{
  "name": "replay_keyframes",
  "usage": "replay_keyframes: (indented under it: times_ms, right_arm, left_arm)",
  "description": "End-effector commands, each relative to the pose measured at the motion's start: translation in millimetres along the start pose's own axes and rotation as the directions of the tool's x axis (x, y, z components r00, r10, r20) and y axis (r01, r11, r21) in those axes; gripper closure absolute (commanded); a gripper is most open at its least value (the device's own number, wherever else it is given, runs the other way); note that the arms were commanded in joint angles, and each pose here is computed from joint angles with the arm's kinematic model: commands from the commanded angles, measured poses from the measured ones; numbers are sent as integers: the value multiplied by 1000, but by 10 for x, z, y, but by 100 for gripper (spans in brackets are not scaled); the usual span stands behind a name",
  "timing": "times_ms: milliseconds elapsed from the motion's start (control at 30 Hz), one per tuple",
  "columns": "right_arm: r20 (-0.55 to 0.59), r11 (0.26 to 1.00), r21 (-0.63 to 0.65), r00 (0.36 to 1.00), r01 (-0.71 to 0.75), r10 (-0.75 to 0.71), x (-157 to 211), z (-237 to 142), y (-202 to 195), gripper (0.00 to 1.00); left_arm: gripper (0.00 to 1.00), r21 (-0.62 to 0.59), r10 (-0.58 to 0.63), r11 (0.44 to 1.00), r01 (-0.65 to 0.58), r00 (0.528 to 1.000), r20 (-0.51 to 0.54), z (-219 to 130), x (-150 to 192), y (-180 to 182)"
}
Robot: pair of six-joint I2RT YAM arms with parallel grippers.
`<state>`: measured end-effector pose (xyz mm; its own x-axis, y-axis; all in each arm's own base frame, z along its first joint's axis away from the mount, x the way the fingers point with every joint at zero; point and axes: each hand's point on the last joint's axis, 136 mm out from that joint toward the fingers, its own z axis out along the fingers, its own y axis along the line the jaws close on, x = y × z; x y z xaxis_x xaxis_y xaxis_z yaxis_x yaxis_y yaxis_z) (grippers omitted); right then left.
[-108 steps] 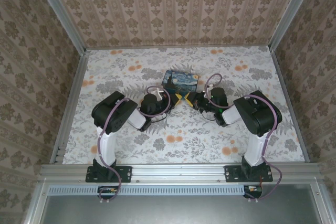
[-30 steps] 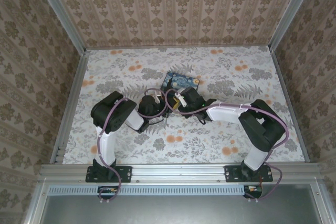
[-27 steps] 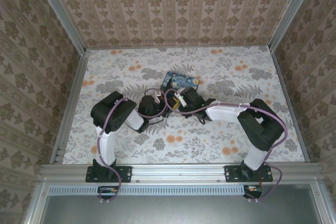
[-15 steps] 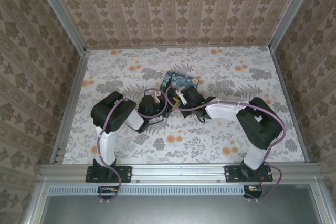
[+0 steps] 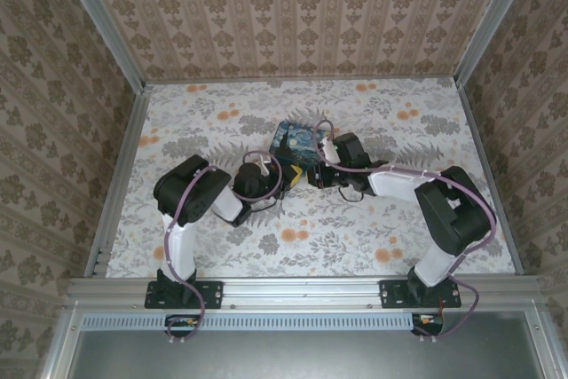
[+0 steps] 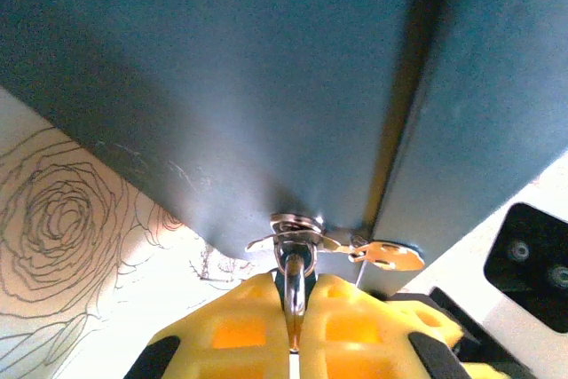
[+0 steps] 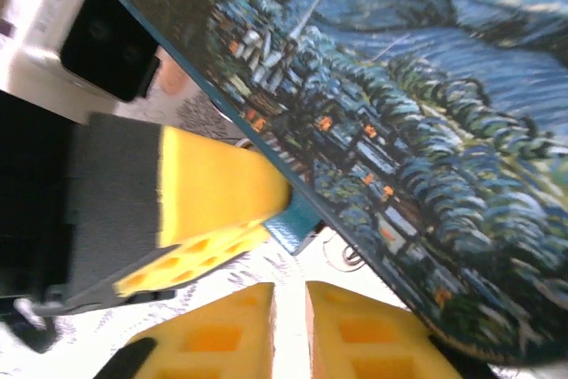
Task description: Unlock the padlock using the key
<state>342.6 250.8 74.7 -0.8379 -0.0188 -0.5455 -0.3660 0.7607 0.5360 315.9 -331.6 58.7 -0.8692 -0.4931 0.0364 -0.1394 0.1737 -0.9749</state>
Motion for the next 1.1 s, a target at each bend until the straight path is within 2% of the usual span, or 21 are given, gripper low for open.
replay_keyframes:
  times_ms: [0, 133, 467, 767, 1067]
  right_arm:
    - [105, 998, -59, 994, 6, 0, -253, -193, 167, 69]
    - [109, 999, -47, 994, -9, 14, -215, -237, 134, 65]
    - [93, 997, -33, 993, -72, 75, -124, -101, -33, 67]
    - [112, 993, 20, 987, -116, 113, -259, 2, -272, 70]
    - [111, 993, 31, 988, -112, 108, -349, 69, -311, 71]
  left_arm:
    - [100, -54, 18, 998, -21, 998, -65, -31, 159, 198]
    - [100, -64, 31, 997, -36, 997, -67, -41, 154, 177]
    - [100, -48, 64, 997, -68, 995, -78, -66, 173, 32]
    - [100, -27, 80, 996, -84, 990, -118, -98, 269, -79]
    - [100, -41, 98, 994, -105, 985, -144, -174, 355, -110]
